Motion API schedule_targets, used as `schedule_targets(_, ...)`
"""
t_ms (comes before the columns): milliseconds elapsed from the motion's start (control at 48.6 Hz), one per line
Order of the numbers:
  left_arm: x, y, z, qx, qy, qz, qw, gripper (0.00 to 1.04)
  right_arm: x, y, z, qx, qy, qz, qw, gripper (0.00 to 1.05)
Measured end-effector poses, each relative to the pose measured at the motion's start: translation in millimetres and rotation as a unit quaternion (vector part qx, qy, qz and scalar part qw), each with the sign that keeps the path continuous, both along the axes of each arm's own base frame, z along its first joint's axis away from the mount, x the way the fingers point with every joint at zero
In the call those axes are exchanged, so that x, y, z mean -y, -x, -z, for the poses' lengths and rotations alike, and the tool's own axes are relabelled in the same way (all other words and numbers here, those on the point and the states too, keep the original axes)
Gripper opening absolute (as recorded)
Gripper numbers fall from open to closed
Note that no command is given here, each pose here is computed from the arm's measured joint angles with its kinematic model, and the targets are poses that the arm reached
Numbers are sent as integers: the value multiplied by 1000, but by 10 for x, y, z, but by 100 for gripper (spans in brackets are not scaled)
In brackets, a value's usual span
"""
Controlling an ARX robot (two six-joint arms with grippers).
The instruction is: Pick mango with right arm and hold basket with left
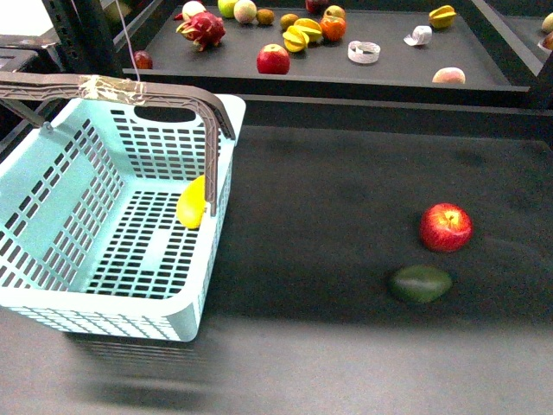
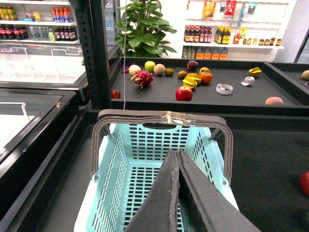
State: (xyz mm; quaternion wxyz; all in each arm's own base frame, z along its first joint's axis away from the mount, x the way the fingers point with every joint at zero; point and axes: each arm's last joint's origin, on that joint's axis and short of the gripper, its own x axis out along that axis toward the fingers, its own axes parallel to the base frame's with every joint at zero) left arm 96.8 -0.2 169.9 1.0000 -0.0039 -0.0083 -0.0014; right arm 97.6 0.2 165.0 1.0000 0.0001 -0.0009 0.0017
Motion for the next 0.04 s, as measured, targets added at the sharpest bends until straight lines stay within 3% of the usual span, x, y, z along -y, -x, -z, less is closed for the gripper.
schedule_targets(41,0,0,0,0,0,0,1000,4,0,0,0,0,0,0,1000,96)
